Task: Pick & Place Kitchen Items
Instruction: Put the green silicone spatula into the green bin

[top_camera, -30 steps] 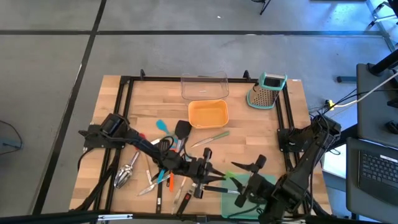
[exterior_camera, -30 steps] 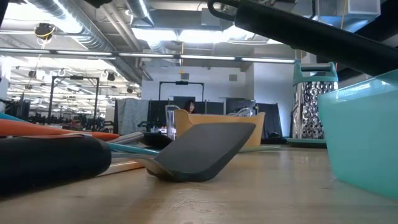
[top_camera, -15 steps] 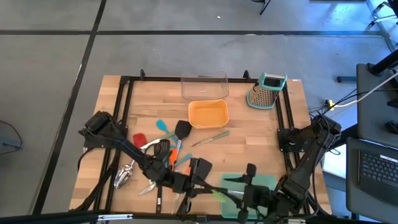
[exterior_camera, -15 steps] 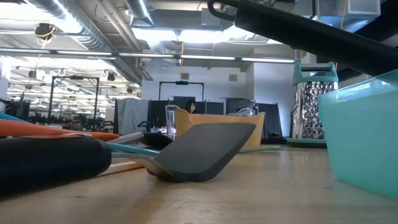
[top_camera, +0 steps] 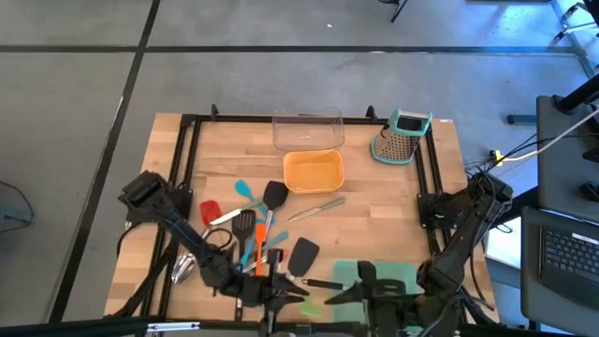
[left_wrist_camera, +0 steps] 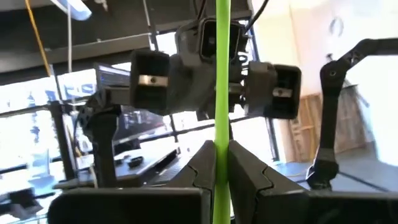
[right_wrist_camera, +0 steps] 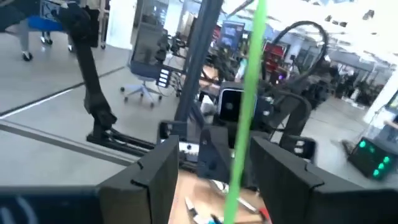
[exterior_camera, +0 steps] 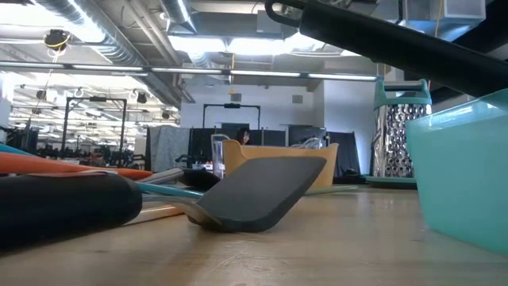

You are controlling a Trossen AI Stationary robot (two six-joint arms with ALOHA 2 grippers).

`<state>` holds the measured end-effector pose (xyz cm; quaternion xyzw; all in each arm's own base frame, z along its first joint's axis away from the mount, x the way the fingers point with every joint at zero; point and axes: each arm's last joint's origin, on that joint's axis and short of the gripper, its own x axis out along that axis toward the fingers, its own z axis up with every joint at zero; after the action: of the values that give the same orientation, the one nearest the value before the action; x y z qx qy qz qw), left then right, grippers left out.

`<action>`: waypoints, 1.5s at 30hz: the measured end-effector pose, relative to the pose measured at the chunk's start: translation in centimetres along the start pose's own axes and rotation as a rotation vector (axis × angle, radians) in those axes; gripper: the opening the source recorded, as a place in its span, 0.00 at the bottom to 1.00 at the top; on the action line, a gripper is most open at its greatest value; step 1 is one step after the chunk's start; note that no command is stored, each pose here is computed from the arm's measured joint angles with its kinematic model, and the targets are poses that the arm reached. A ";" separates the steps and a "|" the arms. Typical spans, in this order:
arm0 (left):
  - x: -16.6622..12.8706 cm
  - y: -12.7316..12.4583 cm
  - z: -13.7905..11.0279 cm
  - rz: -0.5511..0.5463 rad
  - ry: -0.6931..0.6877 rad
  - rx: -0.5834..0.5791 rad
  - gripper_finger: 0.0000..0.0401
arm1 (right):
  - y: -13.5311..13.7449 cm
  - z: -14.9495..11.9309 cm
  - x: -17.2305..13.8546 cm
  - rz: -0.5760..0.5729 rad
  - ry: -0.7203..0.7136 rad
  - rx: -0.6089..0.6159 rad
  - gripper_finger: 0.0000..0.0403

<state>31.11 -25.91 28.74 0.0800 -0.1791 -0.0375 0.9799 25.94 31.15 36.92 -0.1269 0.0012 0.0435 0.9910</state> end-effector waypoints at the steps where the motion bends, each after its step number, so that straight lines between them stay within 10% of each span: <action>1: -0.2 -0.2 0.2 0.005 -0.006 0.000 0.04 | -0.2 -0.1 0.3 -0.007 0.003 -0.010 0.49; 19: -0.2 -0.2 -0.2 0.088 0.045 0.002 0.04 | -4.9 -3.6 5.3 0.102 -0.110 0.098 0.48; 27: -0.3 -0.1 -0.2 0.117 0.060 0.023 0.04 | -4.5 -3.6 5.0 0.103 -0.102 0.119 0.05; 31: -0.2 0.1 -0.4 0.149 0.084 0.037 0.05 | -4.0 -3.6 4.4 0.001 -0.059 0.120 0.04; 45: -2.5 0.3 2.1 0.544 0.364 0.197 0.47 | -1.7 -4.3 1.7 -0.269 0.117 0.052 0.03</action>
<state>28.05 -25.67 29.92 0.1290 -0.0188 0.2574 0.9575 27.85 28.58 33.17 -0.1026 0.0429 -0.0971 0.9890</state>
